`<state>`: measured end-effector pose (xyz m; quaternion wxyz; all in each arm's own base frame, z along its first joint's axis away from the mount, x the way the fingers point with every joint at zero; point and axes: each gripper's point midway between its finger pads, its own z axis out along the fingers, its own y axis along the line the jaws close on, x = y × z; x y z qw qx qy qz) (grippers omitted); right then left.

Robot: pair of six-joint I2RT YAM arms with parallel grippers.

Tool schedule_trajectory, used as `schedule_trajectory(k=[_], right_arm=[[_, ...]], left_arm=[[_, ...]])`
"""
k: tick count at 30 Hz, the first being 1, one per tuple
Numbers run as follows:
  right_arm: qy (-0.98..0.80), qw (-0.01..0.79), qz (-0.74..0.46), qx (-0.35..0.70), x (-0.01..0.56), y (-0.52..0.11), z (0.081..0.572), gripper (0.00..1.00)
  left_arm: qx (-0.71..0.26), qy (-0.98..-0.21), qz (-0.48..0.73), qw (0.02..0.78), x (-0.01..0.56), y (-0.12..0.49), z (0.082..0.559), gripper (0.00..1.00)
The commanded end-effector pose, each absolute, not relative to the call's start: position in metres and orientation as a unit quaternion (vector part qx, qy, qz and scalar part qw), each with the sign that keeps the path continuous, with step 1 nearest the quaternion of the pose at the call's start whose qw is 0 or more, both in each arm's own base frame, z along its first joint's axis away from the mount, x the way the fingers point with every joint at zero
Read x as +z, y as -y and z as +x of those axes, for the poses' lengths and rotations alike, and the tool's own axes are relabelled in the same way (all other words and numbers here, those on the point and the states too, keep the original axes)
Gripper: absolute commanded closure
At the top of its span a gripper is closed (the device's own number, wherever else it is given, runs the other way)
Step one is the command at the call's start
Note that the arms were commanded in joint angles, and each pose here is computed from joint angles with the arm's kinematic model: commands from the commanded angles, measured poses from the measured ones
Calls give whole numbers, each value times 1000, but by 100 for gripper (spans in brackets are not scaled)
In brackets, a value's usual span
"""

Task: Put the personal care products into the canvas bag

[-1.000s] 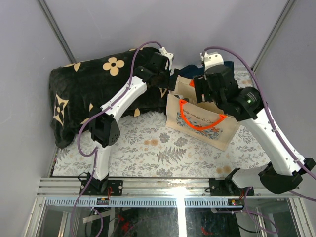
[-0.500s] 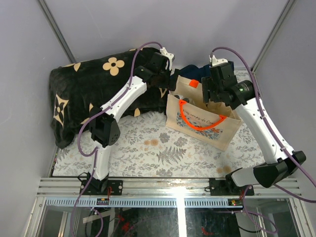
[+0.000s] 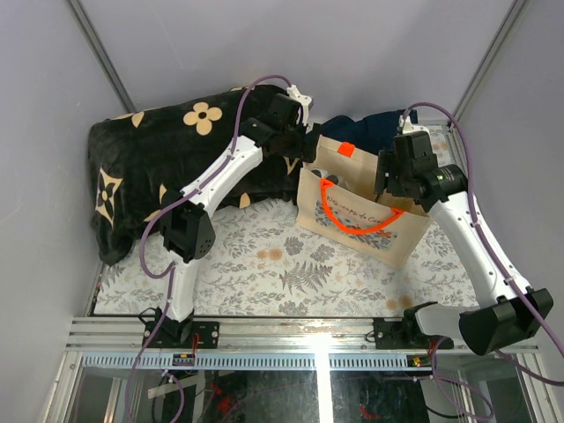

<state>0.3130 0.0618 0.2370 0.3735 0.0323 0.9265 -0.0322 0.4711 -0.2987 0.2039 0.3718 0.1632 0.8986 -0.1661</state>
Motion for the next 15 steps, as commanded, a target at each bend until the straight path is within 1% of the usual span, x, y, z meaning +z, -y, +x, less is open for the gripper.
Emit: schedule_trajectory(k=[1, 8, 15], right_arm=[[-925, 374, 52, -43, 226, -48, 315, 100], [-916, 391, 52, -73, 254, -36, 316, 100], [-912, 388, 76, -108, 274, -19, 308, 100]], left_arm=[[-167, -898, 166, 372, 194, 300, 480, 13], [-166, -898, 166, 372, 193, 300, 481, 13], [-169, -897, 167, 372, 194, 302, 482, 13]])
